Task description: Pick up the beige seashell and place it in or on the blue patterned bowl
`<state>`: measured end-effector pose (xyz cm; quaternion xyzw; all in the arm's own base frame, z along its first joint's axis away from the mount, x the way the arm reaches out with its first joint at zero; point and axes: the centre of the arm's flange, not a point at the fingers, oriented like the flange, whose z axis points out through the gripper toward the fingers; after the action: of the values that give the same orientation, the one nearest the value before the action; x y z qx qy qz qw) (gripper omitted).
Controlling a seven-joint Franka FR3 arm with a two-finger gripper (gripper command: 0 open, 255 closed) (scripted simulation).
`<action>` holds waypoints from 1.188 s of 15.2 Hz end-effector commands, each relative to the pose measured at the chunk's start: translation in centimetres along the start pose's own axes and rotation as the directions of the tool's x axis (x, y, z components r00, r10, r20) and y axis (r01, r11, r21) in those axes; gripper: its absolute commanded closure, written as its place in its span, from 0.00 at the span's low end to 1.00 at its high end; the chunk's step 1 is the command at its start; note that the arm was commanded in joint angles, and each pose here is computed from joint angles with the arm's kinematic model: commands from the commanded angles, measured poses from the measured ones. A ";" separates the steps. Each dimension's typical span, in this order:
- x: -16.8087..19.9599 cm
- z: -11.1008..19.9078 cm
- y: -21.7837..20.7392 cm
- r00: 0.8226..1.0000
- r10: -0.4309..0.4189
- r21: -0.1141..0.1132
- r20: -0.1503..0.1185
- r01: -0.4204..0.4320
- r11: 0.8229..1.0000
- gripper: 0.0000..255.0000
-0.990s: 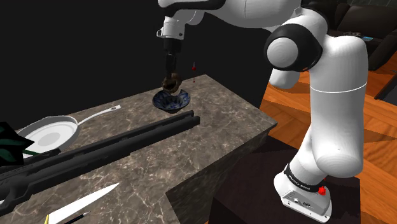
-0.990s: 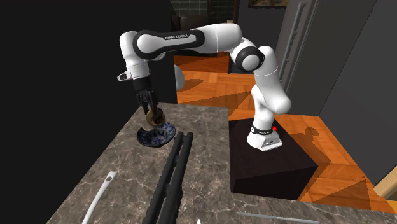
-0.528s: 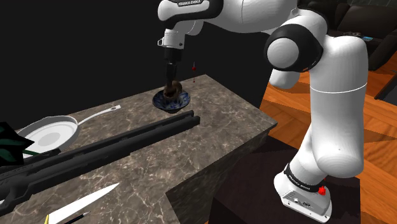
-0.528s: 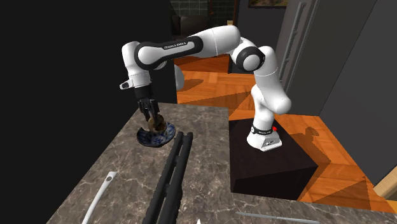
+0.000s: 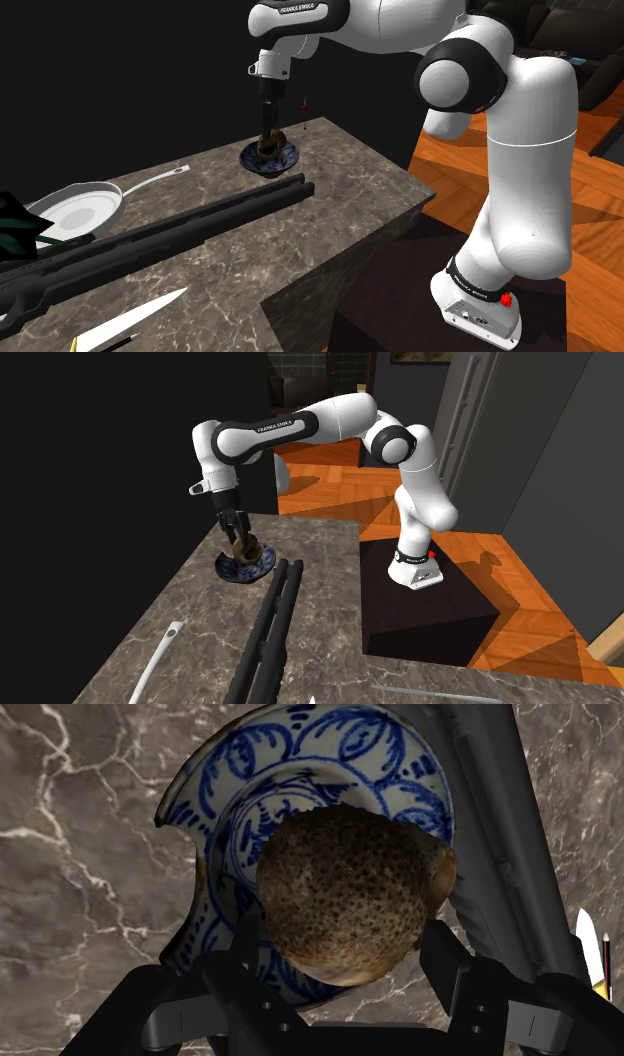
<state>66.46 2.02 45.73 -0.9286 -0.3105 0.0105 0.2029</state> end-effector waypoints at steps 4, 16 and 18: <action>0.0 0.0 0.0 1.000 0.000 0.000 0.000 0.000 1.000 0.00; 0.0 -5.0 0.0 1.000 0.000 0.000 0.000 0.000 1.000 0.00; 0.0 -5.0 0.0 1.000 0.000 0.000 0.000 0.000 1.000 0.00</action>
<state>67.18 0.18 50.34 -0.9286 -0.3105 0.0102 0.2029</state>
